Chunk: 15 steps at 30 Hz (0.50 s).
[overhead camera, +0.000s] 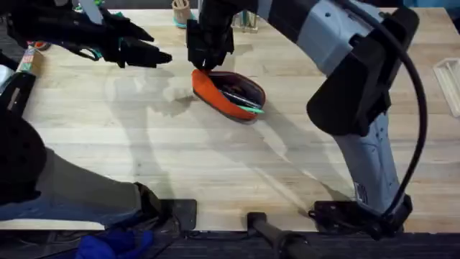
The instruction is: Unzip the bag, pick up the pens from the table one at a time and place them inside, then zip the bag closed.
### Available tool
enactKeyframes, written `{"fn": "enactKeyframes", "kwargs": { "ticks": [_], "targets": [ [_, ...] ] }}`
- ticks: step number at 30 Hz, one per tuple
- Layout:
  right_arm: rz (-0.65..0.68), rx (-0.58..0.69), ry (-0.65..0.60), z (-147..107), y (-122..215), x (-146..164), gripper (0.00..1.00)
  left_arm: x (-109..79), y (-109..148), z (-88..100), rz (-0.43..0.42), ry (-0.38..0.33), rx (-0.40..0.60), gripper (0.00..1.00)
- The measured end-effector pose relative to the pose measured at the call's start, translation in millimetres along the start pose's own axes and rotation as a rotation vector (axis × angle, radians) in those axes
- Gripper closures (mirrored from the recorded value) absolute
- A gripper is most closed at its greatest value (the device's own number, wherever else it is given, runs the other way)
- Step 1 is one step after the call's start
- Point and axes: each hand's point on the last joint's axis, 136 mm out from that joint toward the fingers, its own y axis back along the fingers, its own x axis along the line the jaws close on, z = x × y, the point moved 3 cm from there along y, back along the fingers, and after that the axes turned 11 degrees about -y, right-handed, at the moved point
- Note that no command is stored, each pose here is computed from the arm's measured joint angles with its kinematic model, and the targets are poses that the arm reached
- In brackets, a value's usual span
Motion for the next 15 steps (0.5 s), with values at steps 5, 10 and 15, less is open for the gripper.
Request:
{"fn": "enactKeyframes", "kwargs": {
  "ticks": [5,10,15],
  "targets": [
    [-0.006,-0.009,0.006,0.5,0.1,-0.2,0.971,0.0,0.0,0.0,0.000,0.000,0.000,0.008],
    [-0.017,-0.021,0.012,2.1,0.0,-1.6,0.971,0.0,0.0,0.0,0.000,0.000,0.000,0.007],
    [-0.019,-0.032,0.018,3.8,1.8,-1.4,0.970,0.0,0.0,0.0,0.000,0.000,0.000,0.008]
  ]
}}
